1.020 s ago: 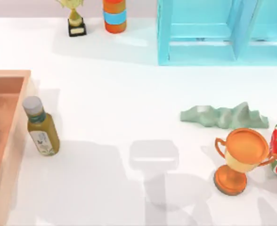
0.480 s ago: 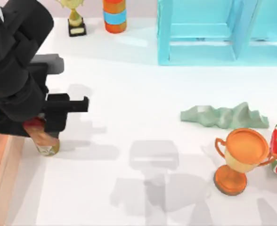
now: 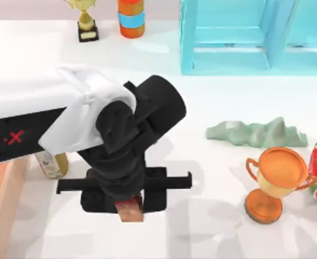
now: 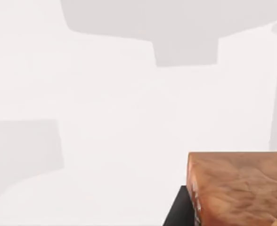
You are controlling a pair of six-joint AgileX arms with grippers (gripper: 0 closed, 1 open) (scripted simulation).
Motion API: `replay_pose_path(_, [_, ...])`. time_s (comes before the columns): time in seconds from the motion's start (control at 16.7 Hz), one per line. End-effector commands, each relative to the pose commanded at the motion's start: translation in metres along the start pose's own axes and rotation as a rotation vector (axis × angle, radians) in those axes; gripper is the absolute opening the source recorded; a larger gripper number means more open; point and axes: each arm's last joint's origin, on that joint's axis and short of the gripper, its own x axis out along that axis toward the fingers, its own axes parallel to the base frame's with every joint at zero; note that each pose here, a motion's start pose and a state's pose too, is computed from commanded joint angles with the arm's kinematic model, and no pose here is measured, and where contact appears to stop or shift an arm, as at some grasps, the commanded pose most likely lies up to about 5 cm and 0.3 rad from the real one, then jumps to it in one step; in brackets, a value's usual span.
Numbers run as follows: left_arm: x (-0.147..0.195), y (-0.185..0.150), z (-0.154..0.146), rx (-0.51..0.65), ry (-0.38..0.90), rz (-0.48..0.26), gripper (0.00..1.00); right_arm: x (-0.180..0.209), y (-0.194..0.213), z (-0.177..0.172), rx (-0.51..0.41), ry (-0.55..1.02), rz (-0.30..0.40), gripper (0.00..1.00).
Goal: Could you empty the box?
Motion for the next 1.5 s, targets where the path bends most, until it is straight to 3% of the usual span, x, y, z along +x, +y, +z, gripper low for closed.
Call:
replay_pose_path(0.24, [0.023, -0.007, -0.010, -0.012, 0.045, 0.067, 0.00, 0.000, 0.000, 0.000, 0.000, 0.000, 0.000, 1.00])
replay_pose_path(0.6, [0.023, -0.006, -0.009, -0.014, 0.045, 0.065, 0.00, 0.000, 0.000, 0.000, 0.000, 0.000, 0.000, 1.00])
replay_pose_path(1.02, [0.066, -0.004, -0.012, -0.012, 0.045, 0.067, 0.00, 0.000, 0.000, 0.000, 0.000, 0.000, 0.000, 1.00])
replay_pose_path(1.26, [0.069, -0.003, -0.012, -0.012, 0.046, 0.069, 0.00, 0.000, 0.000, 0.000, 0.000, 0.000, 0.000, 1.00])
replay_pose_path(1.5, [0.069, -0.003, -0.012, -0.012, 0.046, 0.069, 0.30, 0.000, 0.000, 0.000, 0.000, 0.000, 0.000, 1.00])
